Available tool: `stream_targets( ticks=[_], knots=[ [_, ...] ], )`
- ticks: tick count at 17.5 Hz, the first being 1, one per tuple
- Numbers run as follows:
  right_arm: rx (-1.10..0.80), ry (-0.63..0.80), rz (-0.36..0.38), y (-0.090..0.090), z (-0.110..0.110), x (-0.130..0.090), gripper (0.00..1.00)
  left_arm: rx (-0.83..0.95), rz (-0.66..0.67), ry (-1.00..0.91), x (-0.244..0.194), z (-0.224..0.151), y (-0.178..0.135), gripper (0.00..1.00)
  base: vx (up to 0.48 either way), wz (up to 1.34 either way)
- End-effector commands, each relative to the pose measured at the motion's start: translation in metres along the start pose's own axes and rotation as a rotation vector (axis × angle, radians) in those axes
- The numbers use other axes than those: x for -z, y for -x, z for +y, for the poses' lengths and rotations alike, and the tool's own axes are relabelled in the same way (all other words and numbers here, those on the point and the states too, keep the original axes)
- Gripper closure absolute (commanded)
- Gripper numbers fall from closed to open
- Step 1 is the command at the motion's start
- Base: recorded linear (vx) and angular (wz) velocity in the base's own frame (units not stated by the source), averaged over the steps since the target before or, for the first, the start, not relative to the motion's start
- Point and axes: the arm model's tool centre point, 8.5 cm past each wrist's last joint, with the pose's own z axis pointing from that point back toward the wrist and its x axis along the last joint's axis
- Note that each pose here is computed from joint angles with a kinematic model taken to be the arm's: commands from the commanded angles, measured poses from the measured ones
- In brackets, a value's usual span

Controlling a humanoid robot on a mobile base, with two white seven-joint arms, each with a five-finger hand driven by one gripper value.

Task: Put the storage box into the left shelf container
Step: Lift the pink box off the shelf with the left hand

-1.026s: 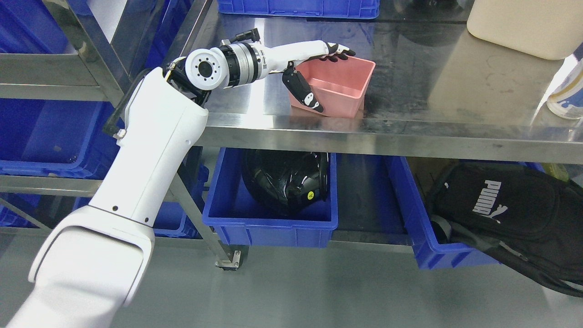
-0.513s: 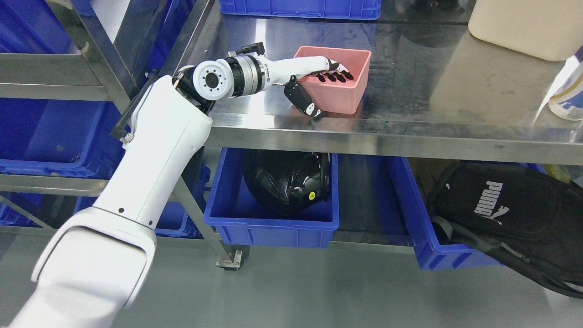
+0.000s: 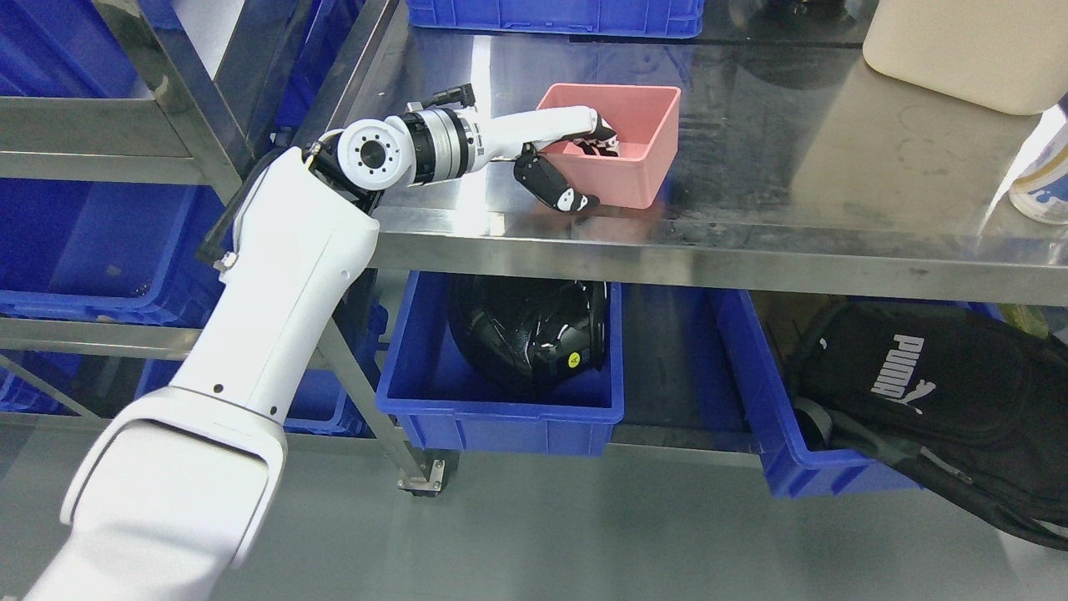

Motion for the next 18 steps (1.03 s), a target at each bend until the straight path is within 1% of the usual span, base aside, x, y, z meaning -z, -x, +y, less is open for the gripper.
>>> stream_targets(
  ticks=[1,6,8,10,13,15,18],
  knots=[
    [0.004,0.017,-0.008,0.0,-0.011,0.001,0.0,-0.234,-0.144,-0.092,-0.035,0.005,0.027,1.0,0.0,0.0],
    [0.004,0.017,-0.008,0.0,-0.011,0.001,0.0,-0.493,-0.543,-0.298,-0.054,0.033,0.001,1.0,-0.002,0.01],
    [0.004,0.017,-0.008,0.0,-0.011,0.001,0.0,-0.523,-0.64,-0.331,-0.06,0.036,-0.009,1.0,-0.002,0.01],
    [0.004,0.017,-0.008,0.0,-0.011,0.001,0.0,-0.525,-0.758,-0.366,-0.068,0.036,-0.026,1.0,0.002,-0.01],
    [0.002,0.017,-0.008,0.0,-0.011,0.001,0.0,-0.554,-0.837,-0.42,-0.073,0.014,-0.035,1.0,0.001,-0.01],
    [0.004,0.017,-0.008,0.0,-0.011,0.001,0.0,-0.564,-0.878,-0.439,-0.076,-0.01,-0.036,0.99,0.0,0.0],
    [0.004,0.017,-0.008,0.0,-0.011,0.001,0.0,-0.575,-0.884,-0.56,-0.08,-0.045,-0.038,0.99,0.001,0.01]
  ],
)
